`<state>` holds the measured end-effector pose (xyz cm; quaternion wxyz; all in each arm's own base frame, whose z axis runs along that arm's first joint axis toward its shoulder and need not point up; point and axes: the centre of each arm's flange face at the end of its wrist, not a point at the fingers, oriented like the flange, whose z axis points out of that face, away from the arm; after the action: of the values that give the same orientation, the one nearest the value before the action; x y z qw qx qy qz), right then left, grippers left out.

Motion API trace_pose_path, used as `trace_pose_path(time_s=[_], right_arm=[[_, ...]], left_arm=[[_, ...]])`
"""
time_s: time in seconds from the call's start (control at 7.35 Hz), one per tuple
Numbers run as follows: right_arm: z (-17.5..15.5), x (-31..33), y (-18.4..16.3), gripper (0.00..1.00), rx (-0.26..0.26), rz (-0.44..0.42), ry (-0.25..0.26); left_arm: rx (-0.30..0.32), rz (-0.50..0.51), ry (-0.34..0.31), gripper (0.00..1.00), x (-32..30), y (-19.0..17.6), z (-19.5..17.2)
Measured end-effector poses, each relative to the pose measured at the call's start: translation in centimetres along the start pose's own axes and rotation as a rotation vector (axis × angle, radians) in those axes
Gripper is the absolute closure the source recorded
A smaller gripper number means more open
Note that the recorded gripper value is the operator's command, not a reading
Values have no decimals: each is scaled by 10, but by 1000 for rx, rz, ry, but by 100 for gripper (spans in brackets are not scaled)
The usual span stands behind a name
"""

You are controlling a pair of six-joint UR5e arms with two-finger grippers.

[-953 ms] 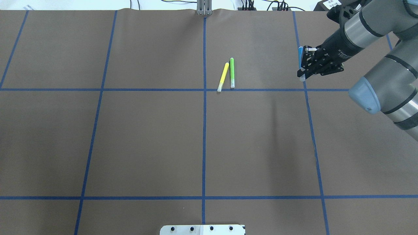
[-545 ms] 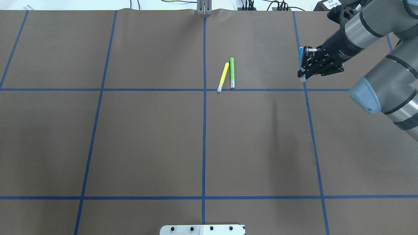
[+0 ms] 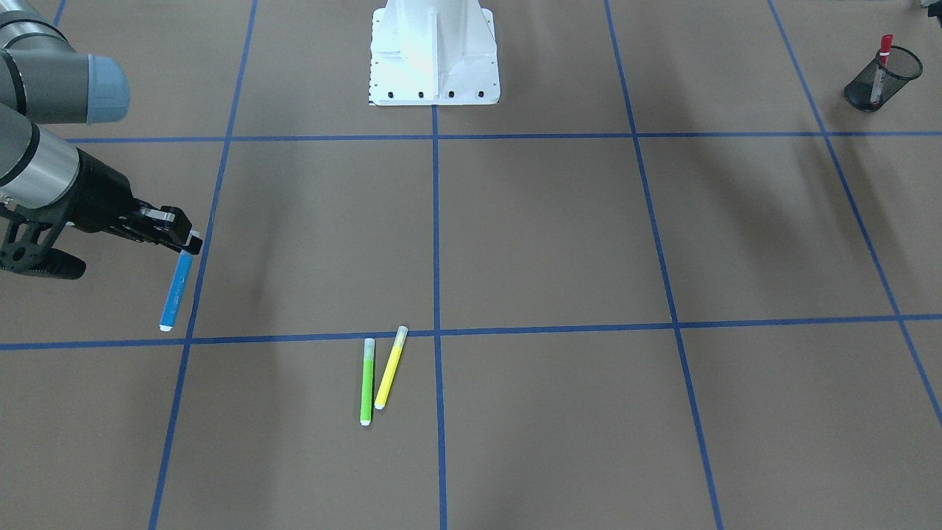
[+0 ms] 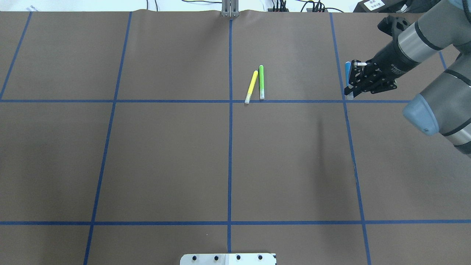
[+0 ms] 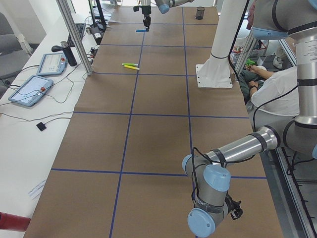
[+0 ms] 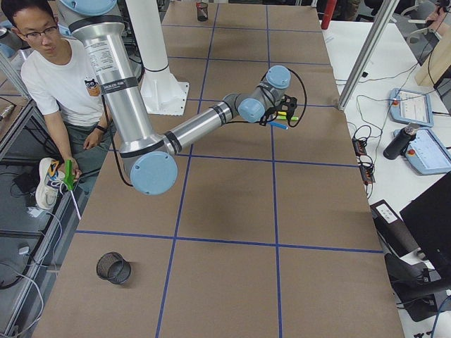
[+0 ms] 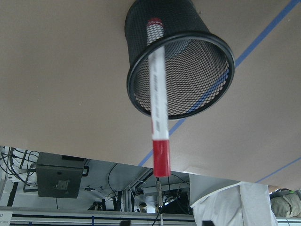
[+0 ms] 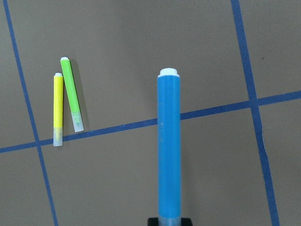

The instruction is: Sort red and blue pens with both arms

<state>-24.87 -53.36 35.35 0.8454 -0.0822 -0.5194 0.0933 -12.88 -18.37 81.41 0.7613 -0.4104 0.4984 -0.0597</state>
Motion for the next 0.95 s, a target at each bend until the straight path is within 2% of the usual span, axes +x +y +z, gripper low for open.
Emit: trace_pose_path(time_s=[0.14,0.27,0.54,0.68,0.95], right_arm=[[-8,16,5,100,-35,26,-15],[-15,37,12,100,-74,55,-30],[-21,87,23,100,-101,119,-22],[-21,106,22,100,-81,138,-1],[-20,132,13,100,4,126,65]], left_arm=[[45,17,16,0,8,-6,-7],[118,57,27,0,17,-16,-17],[286,134,-10,0,34,-38,-42],[362,175,-46,0,41,-47,-53],[501,256,-121,0,54,-59,-75]])
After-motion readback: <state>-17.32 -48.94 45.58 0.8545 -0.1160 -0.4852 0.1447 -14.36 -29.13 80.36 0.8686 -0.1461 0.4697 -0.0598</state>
